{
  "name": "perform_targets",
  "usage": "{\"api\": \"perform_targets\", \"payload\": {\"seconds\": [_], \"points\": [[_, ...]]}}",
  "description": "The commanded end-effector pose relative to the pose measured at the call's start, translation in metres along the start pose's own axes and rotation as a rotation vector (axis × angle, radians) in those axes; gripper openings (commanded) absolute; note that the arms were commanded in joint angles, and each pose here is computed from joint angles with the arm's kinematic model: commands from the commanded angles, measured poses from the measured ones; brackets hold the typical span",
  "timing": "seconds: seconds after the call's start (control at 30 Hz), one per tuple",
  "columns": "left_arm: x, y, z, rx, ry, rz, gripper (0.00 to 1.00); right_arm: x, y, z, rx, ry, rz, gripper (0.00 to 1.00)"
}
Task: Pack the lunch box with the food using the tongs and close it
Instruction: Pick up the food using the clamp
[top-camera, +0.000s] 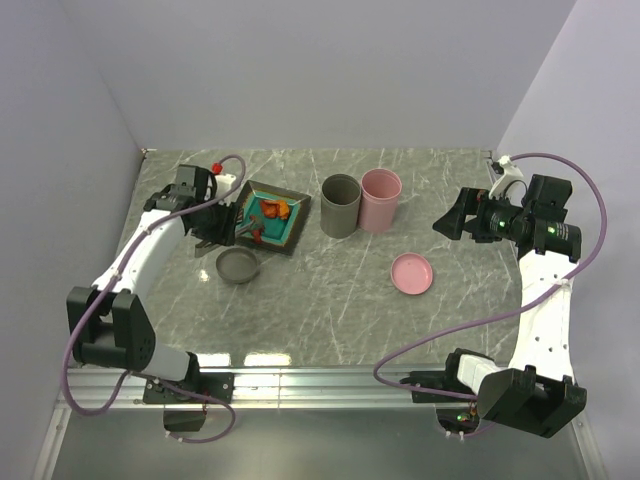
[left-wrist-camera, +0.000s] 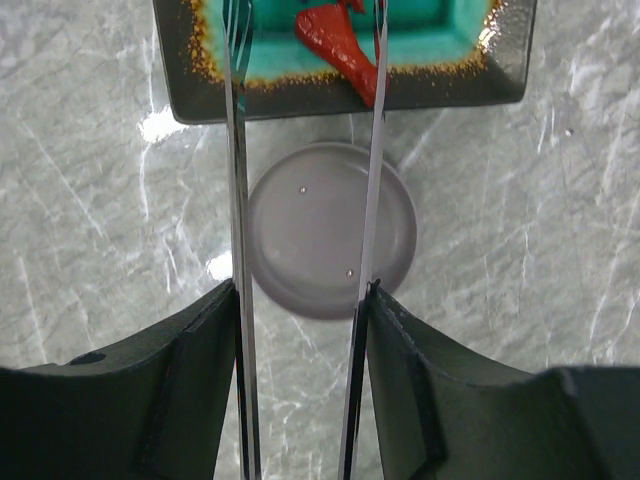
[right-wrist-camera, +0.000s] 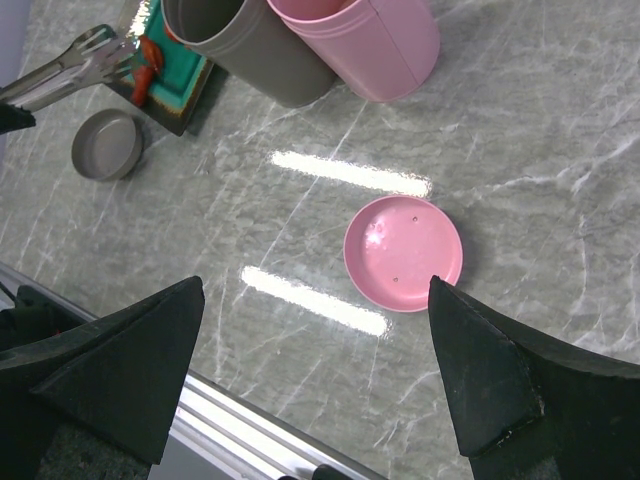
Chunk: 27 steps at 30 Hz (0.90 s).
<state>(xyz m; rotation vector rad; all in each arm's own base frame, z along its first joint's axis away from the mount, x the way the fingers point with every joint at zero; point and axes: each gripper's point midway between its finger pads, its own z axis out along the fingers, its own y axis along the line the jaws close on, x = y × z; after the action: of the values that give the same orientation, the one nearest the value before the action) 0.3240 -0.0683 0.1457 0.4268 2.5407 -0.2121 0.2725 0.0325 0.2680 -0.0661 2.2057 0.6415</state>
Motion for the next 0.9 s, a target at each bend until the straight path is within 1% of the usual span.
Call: {"api": "perform_targets", "payload": {"seconds": [0.0, 0.43, 0.67, 0.87], "points": [[-0.027, 0.003, 0.003, 0.001, -0.064, -0.005, 0.56, -0.008, 0.002, -0.006, 0.006, -0.037, -0.022, 1.00], [-0.042, 0.002, 0.026, 0.027, -0.057, -0.010, 0.51, -0.008, 0.001, -0.005, 0.009, -0.036, -0.021, 1.00], [-0.040, 0.000, 0.036, 0.026, -0.032, -0.013, 0.47, -0.009, 0.001, -0.005, 0.009, -0.032, -0.021, 1.00], [-0.038, -0.005, 0.034, 0.030, -0.026, 0.000, 0.48, -0.009, 0.000, -0.004, 0.005, -0.031, -0.018, 1.00]]}}
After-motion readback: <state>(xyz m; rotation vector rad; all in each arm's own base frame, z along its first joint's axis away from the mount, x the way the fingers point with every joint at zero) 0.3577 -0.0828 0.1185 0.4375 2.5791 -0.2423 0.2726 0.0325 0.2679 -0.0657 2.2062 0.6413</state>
